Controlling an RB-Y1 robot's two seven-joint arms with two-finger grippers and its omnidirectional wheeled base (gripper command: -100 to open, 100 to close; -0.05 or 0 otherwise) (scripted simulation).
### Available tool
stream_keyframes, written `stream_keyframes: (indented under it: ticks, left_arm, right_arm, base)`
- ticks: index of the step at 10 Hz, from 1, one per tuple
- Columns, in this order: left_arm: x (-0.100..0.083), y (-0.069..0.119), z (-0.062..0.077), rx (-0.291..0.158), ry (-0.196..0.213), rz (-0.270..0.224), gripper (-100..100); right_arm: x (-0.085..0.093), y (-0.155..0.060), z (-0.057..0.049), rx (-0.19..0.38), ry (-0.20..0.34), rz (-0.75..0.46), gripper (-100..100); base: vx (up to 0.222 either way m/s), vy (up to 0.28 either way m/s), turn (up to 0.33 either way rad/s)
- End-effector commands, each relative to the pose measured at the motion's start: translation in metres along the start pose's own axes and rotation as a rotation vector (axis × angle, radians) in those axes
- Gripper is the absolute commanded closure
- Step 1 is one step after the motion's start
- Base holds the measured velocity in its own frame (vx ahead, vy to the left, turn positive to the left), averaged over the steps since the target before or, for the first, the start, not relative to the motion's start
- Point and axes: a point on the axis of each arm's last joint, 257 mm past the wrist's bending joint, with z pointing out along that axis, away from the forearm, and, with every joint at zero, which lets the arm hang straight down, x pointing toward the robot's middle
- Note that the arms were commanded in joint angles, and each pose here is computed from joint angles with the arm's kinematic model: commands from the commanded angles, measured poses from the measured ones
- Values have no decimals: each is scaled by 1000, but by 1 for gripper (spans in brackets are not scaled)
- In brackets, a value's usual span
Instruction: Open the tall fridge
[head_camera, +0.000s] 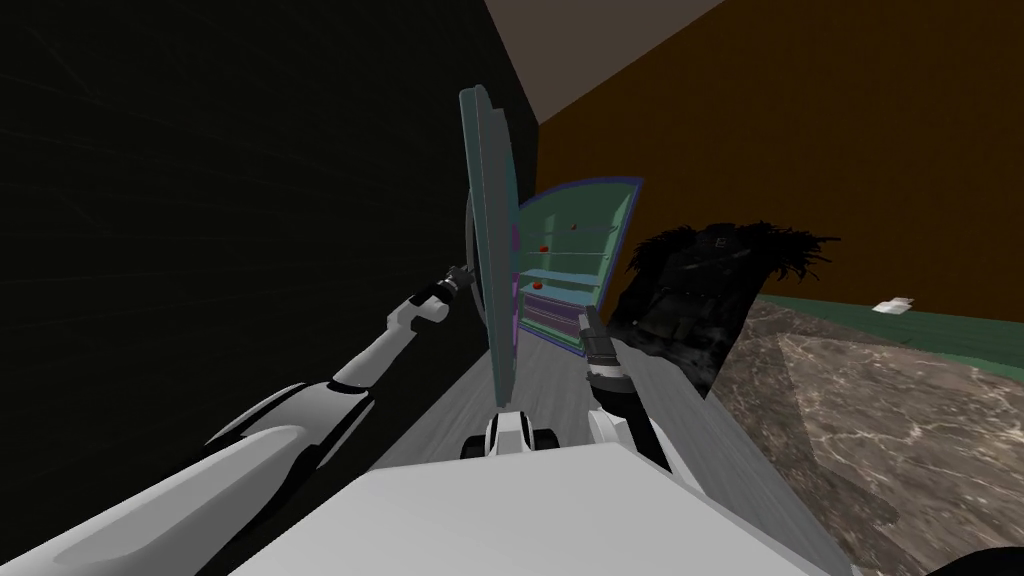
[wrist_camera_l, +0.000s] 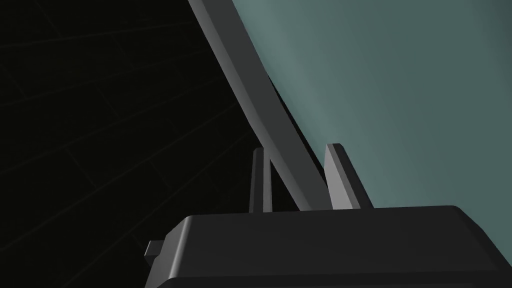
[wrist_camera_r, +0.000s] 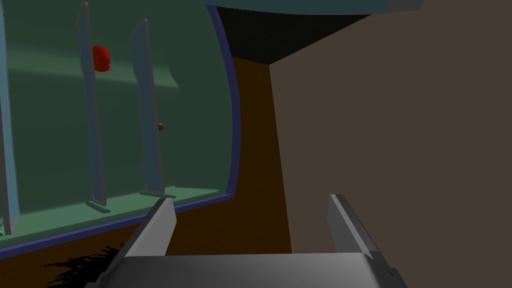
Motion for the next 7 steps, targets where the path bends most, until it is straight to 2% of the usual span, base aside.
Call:
stream_keyframes:
  ticks: [1,5,6,7]
  left_arm:
    - [19,-11,5,-8,5,-4,-100]
    - [48,-27,10,-19,11,-8,-100]
    - [37,-25,8,-20,-1,-7,-100]
    - [36,-26,8,-21,-6,-9,0]
  right_arm:
    - [0,0,0,0,0,0,0]
    - [0,0,0,0,0,0,0]
    - [0,0,0,0,0,0,0]
    - [0,0,0,0,0,0,0]
  base:
    - [20,-24,79]
    - [26,-28,42]
    - [2,-8,24]
    - [0,0,0]
